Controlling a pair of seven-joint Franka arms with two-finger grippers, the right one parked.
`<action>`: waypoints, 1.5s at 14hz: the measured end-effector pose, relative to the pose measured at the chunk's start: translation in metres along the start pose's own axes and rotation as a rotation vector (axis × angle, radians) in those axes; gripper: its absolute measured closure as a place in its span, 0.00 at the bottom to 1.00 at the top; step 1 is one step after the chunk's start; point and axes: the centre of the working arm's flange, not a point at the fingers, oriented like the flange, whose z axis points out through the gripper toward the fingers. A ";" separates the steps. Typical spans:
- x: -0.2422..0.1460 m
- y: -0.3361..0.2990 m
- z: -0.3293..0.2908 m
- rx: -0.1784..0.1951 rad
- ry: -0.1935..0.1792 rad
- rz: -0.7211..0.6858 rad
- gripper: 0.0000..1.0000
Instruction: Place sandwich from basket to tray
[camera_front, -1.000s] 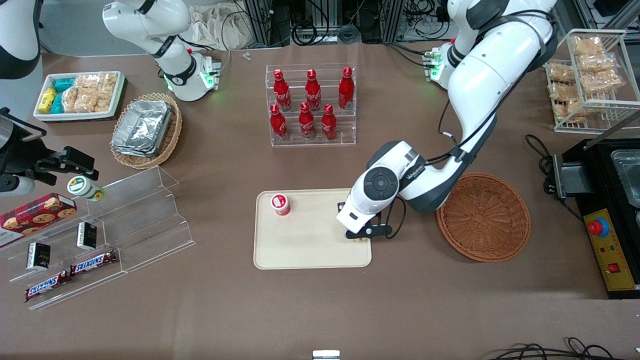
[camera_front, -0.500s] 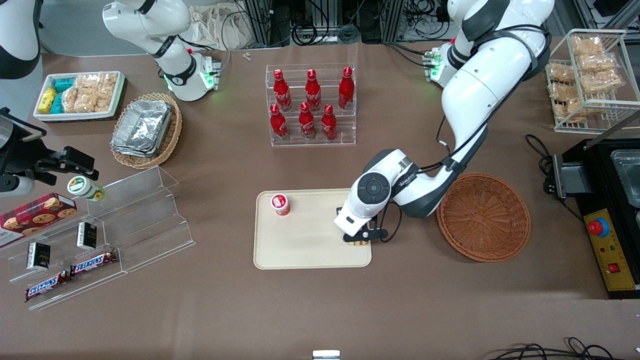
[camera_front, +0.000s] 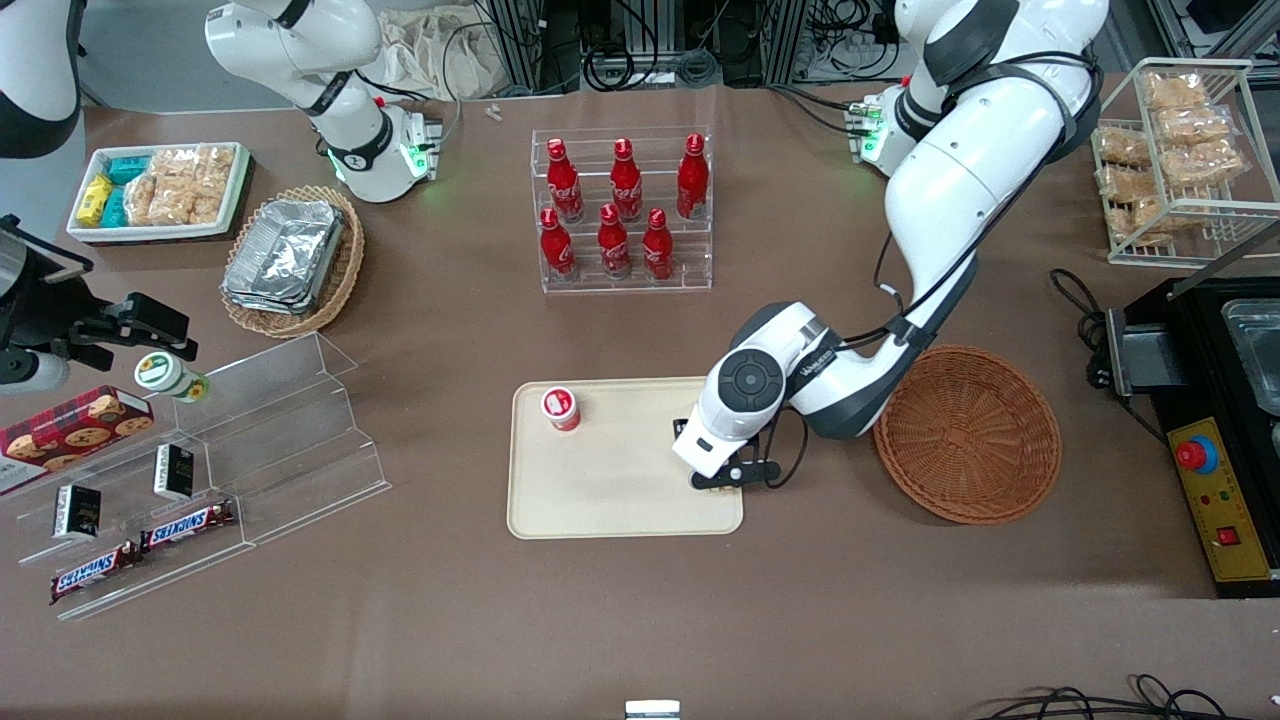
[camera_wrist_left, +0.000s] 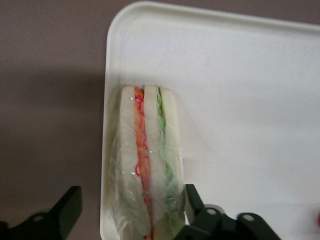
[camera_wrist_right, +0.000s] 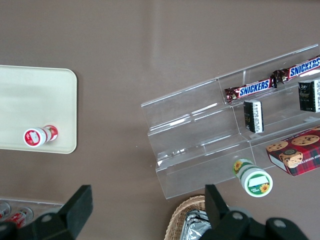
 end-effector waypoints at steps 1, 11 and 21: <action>0.004 0.000 -0.012 -0.005 0.016 -0.011 0.00; 0.039 -0.114 -0.197 0.075 0.008 -0.059 0.00; 0.025 -0.317 -0.293 -0.014 -0.043 0.123 0.00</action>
